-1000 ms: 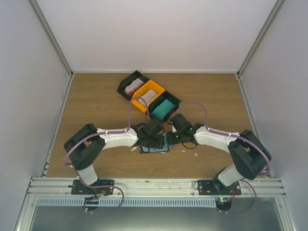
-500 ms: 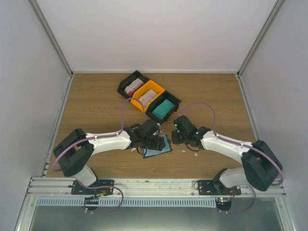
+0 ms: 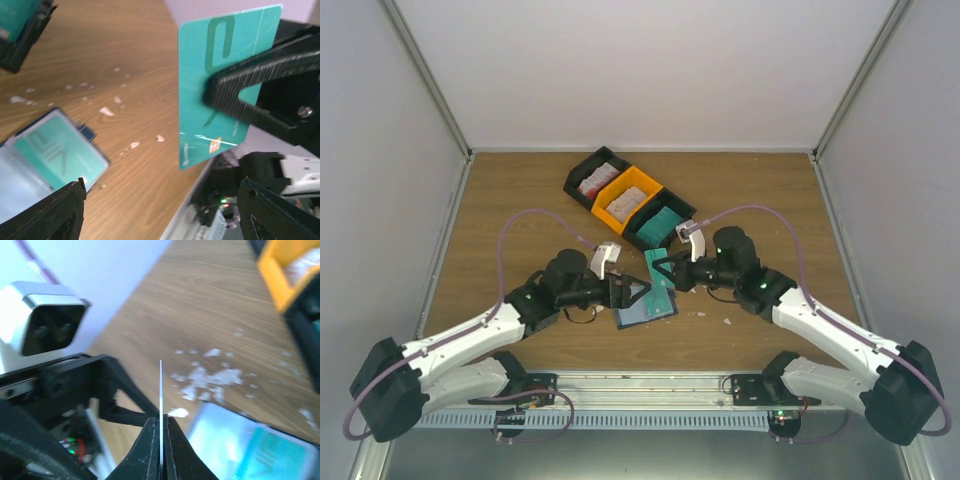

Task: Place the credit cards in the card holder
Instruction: Insert the credit card into the card holder.

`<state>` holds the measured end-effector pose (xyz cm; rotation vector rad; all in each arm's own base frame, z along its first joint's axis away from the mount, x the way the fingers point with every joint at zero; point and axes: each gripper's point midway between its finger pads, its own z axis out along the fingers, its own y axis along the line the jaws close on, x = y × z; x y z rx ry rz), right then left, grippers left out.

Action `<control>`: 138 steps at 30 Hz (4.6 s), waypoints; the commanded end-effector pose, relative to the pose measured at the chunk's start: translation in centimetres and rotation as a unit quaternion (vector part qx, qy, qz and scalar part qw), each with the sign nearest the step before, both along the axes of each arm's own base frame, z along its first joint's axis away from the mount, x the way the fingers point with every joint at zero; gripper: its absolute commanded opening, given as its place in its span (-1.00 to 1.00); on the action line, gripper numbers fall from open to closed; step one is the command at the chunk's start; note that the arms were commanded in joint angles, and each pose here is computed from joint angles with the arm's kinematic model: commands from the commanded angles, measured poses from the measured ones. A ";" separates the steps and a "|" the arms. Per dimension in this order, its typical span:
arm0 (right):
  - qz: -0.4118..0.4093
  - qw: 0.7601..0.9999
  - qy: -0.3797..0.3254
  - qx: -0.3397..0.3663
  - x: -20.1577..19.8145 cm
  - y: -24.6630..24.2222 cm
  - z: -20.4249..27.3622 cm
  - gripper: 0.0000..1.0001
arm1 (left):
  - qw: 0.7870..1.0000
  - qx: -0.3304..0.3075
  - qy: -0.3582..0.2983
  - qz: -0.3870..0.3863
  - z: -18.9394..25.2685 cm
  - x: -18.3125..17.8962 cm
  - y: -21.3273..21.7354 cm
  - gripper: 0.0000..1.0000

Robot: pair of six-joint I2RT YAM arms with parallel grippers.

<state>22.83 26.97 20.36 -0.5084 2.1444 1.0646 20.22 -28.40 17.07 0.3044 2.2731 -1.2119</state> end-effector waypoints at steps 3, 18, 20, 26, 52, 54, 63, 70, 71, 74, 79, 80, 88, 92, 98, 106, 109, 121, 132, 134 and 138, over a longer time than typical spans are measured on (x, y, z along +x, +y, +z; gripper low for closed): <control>0.146 0.978 -0.028 0.147 -4.4 2.6 6.7 -0.93 | 0.990 -0.119 -0.062 -0.031 6.3 -1.2 0.0 0.60; 0.243 0.948 -0.024 0.205 -7.9 3.1 8.5 -0.92 | 0.972 -0.193 -0.101 -0.091 10.1 -3.0 -0.8 -0.54; 0.243 0.948 -0.027 0.203 -8.0 3.0 8.4 -0.83 | 0.971 -0.196 -0.104 -0.093 10.2 -3.0 -0.9 -0.86; 0.199 0.964 -0.045 0.171 -7.5 1.9 6.9 -0.40 | 0.971 -0.191 -0.117 -0.080 10.5 -2.8 -0.4 -1.00; 0.075 0.988 0.133 -0.002 -3.6 1.0 -8.6 -0.99 | 0.971 0.130 0.078 0.187 -8.3 2.2 7.5 -0.04; 0.074 0.987 0.144 -0.009 -3.1 1.4 -9.8 -0.99 | 0.969 0.143 0.092 0.181 -9.7 2.4 7.6 -0.13; 0.036 0.976 0.211 -0.024 -0.8 0.8 -14.1 -0.99 | 0.971 0.149 0.129 0.138 -12.2 2.4 6.0 -0.35; 0.043 0.968 0.247 -0.004 -1.0 1.1 -15.5 -0.99 | 0.961 0.172 0.147 0.157 -13.1 2.6 6.8 -0.36; 0.041 0.967 0.252 -0.002 -1.0 1.2 -15.8 -0.99 | 0.959 0.178 0.150 0.161 -13.3 2.6 7.0 -0.37; 0.037 0.964 0.264 0.006 -1.0 1.3 -16.2 -0.99 | 0.954 0.192 0.163 0.160 -14.3 2.3 7.2 -0.39; 0.034 0.957 0.288 0.014 -1.5 1.4 -17.0 -0.99 | 0.954 0.189 0.180 0.146 -15.3 1.6 6.9 -0.50; 0.032 0.956 0.292 0.015 -1.6 1.3 -17.2 -0.99 | 0.954 0.189 0.183 0.145 -15.4 1.5 6.9 -0.53; 0.030 0.949 0.314 0.015 -2.6 1.6 -18.2 -0.99 | 0.954 0.187 0.189 0.139 -16.0 1.1 6.8 -0.62; 0.030 0.947 0.319 0.014 -2.8 2.1 -18.6 -0.99 | 0.954 0.187 0.191 0.137 -16.1 1.0 6.8 -0.63; 0.002 0.946 0.324 0.010 -2.4 2.0 -19.2 -0.99 | 0.954 0.188 0.192 0.136 -16.2 0.8 6.9 -0.64; -0.075 0.948 0.309 -0.007 -2.0 -0.4 -19.1 -0.99 | 0.954 0.186 0.192 0.139 -16.3 0.8 7.0 -0.66; -0.084 0.947 0.310 -0.006 -2.3 -0.9 -18.9 -0.99 | 0.953 0.186 0.192 0.139 -16.4 0.7 7.0 -0.66; -0.042 0.938 0.343 0.017 -3.7 1.5 -19.6 -0.99 | 0.957 0.173 0.198 0.125 -16.5 0.4 6.5 -0.68; -0.013 0.938 0.346 0.015 -4.2 3.0 -19.8 -0.97 | 0.958 0.168 0.202 0.116 -16.8 0.1 6.3 -0.71; -0.008 0.939 0.343 0.014 -4.4 3.4 -19.7 -0.89 | 0.958 0.168 0.202 0.115 -16.8 0.0 6.2 -0.71; -0.004 0.943 0.332 0.004 -4.4 3.6 -19.5 -0.38 | 0.958 0.166 0.203 0.113 -16.8 0.0 6.2 -0.71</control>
